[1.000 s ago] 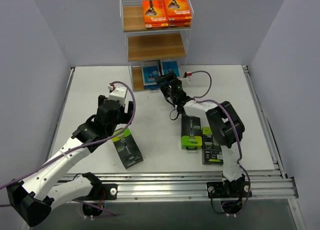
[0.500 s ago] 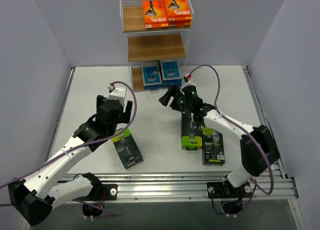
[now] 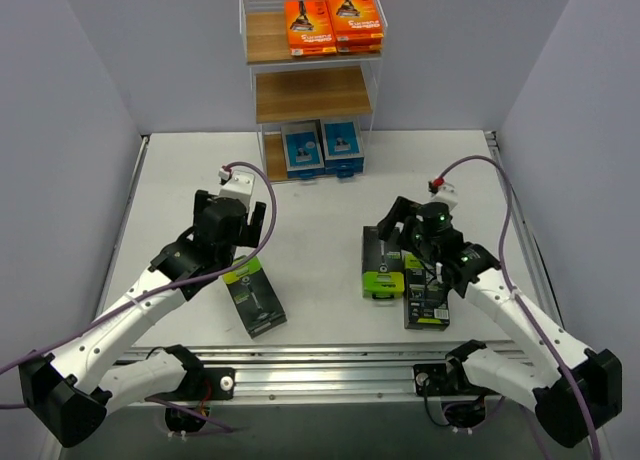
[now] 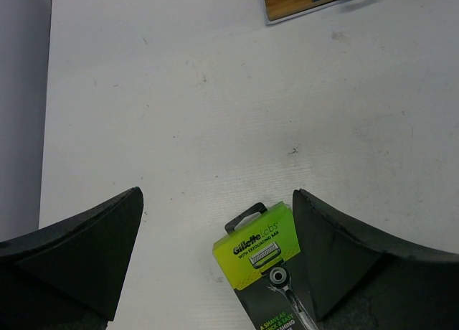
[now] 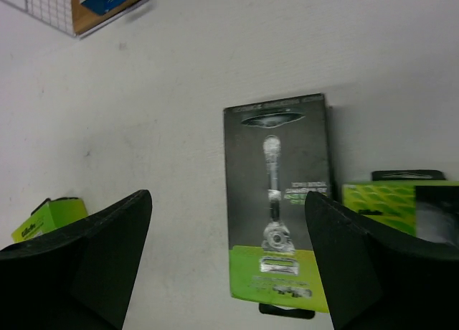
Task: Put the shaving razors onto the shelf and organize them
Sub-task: Grab a shaving razor with the right arm
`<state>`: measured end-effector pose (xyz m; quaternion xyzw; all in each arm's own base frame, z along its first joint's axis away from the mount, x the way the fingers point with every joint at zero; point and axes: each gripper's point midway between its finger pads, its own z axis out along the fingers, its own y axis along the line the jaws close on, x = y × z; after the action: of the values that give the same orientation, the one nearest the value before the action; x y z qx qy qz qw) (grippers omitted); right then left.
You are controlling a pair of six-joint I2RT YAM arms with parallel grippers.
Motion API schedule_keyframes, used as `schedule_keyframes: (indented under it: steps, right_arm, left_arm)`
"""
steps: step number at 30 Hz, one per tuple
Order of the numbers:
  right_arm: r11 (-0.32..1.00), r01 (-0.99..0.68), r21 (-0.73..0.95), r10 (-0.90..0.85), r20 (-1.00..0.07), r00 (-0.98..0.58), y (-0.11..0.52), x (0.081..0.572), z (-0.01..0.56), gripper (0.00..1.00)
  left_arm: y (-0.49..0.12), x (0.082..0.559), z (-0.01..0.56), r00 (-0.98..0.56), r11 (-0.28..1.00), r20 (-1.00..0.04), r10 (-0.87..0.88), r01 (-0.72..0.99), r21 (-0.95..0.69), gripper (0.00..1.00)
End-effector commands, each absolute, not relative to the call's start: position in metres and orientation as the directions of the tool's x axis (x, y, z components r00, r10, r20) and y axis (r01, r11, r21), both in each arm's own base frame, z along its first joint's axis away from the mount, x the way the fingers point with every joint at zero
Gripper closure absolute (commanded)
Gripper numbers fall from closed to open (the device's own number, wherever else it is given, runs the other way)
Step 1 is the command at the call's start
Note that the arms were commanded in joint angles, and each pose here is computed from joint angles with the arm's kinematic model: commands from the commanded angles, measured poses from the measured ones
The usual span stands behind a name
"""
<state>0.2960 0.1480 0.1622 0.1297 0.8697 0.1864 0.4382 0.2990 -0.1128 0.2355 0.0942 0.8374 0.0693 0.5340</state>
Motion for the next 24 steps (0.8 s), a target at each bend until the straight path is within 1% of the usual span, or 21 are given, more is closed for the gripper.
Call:
schedule_keyframes:
  steps: [1, 4, 5, 6, 7, 8, 13, 19, 21, 24]
  right_arm:
    - [0.931, 0.186, 0.314, 0.361, -0.714, -0.600, 0.099, 0.277, 0.145, 0.16]
    - [0.923, 0.267, 0.279, 0.385, -0.701, -0.600, 0.079, 0.263, 0.136, 0.14]
    - [0.908, 0.311, 0.282, 0.416, -0.700, -0.581, 0.072, 0.258, 0.135, 0.09]
    - [0.899, 0.359, 0.250, 0.423, -0.705, -0.569, 0.062, 0.252, 0.132, 0.07]
    - [0.895, 0.360, 0.265, 0.434, -0.706, -0.560, 0.063, 0.252, 0.135, 0.05]
    - [0.880, 0.373, 0.293, 0.464, -0.696, -0.548, 0.065, 0.252, 0.137, 0.00]
    - [0.816, 0.544, 0.196, 0.510, -0.687, -0.517, 0.034, 0.245, 0.121, 0.00]
    - [0.731, 0.670, 0.124, 0.584, -0.621, -0.522, 0.024, 0.226, 0.067, 0.00]
    - [0.707, 0.702, 0.087, 0.586, -0.627, -0.513, 0.015, 0.221, 0.056, 0.00]
    - [0.669, 0.736, 0.102, 0.611, -0.640, -0.467, 0.009, 0.220, 0.054, 0.00]
  left_arm:
    - [-0.115, 0.301, 0.256, -0.375, 0.980, -0.905, 0.200, 0.079, 0.184, 0.06]
    - [-0.118, 0.302, 0.256, -0.373, 0.980, -0.906, 0.201, 0.092, 0.179, 0.06]
    - [-0.119, 0.301, 0.256, -0.374, 0.979, -0.906, 0.201, 0.097, 0.177, 0.06]
    - [-0.121, 0.301, 0.255, -0.378, 0.979, -0.904, 0.202, 0.104, 0.175, 0.06]
    - [-0.121, 0.302, 0.254, -0.380, 0.979, -0.902, 0.203, 0.103, 0.177, 0.06]
    - [-0.122, 0.302, 0.253, -0.382, 0.978, -0.901, 0.205, 0.105, 0.178, 0.06]
    - [-0.124, 0.301, 0.255, -0.383, 0.979, -0.902, 0.199, 0.118, 0.166, 0.06]
    - [-0.128, 0.300, 0.254, -0.384, 0.978, -0.902, 0.197, 0.137, 0.155, 0.06]
    - [-0.127, 0.301, 0.253, -0.387, 0.978, -0.900, 0.199, 0.133, 0.159, 0.06]
    - [-0.128, 0.300, 0.254, -0.389, 0.978, -0.899, 0.200, 0.142, 0.156, 0.06]
